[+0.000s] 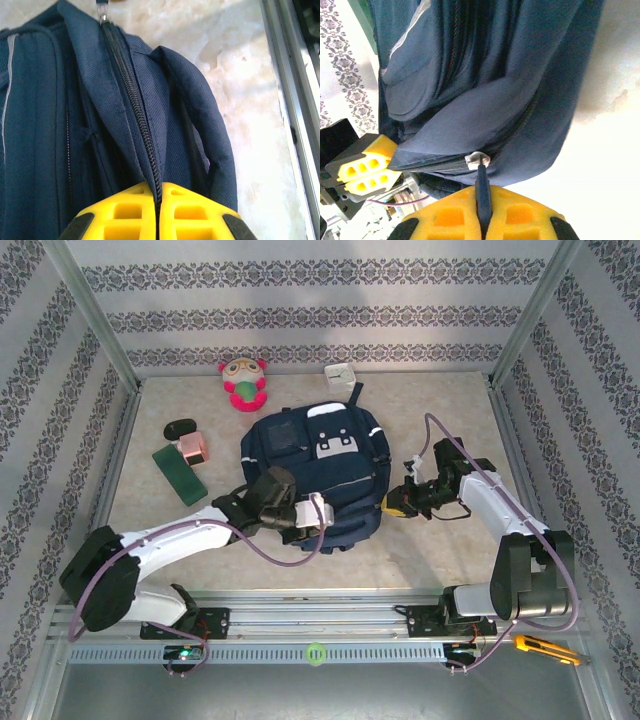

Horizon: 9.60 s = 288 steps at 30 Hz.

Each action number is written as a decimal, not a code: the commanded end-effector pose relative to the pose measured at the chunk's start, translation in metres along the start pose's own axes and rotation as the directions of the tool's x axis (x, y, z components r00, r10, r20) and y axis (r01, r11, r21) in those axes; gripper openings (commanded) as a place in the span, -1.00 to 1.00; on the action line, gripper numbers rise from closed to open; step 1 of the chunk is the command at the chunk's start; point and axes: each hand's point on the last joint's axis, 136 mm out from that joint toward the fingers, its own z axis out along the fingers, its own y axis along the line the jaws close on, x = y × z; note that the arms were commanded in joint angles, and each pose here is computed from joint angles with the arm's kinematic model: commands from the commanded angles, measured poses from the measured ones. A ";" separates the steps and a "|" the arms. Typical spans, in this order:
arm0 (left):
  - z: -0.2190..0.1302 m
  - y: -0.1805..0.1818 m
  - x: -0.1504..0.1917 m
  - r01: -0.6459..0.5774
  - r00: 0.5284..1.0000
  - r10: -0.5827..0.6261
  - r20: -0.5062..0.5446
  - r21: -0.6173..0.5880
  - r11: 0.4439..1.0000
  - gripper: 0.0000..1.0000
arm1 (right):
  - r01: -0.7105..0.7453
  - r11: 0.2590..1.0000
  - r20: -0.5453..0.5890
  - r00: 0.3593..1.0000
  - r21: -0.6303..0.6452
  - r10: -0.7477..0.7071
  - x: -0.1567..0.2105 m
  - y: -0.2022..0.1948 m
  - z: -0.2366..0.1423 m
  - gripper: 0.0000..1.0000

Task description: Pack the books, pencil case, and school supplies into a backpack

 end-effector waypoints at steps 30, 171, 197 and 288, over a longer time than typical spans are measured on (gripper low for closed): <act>0.059 0.010 -0.040 0.164 0.986 -0.164 0.009 -0.088 0.983 -0.99 | 0.078 0.996 0.162 0.983 0.043 -0.084 -0.025 0.000 -0.006 -1.00; -0.058 0.067 -0.064 0.003 0.964 0.040 0.263 -0.162 0.987 -1.00 | 0.972 0.104 -0.120 0.080 -0.209 -0.989 -0.059 0.028 0.035 -0.39; -0.069 0.114 -0.051 0.110 0.982 -0.031 0.189 -0.425 0.898 -1.00 | 0.947 0.311 -0.099 0.302 -0.086 -0.948 -0.046 0.046 0.019 -1.00; -0.016 0.108 -0.087 0.136 0.916 -0.013 0.401 -0.280 0.950 -1.00 | -0.071 0.959 0.414 0.891 -0.275 0.185 -0.040 0.075 0.011 -1.00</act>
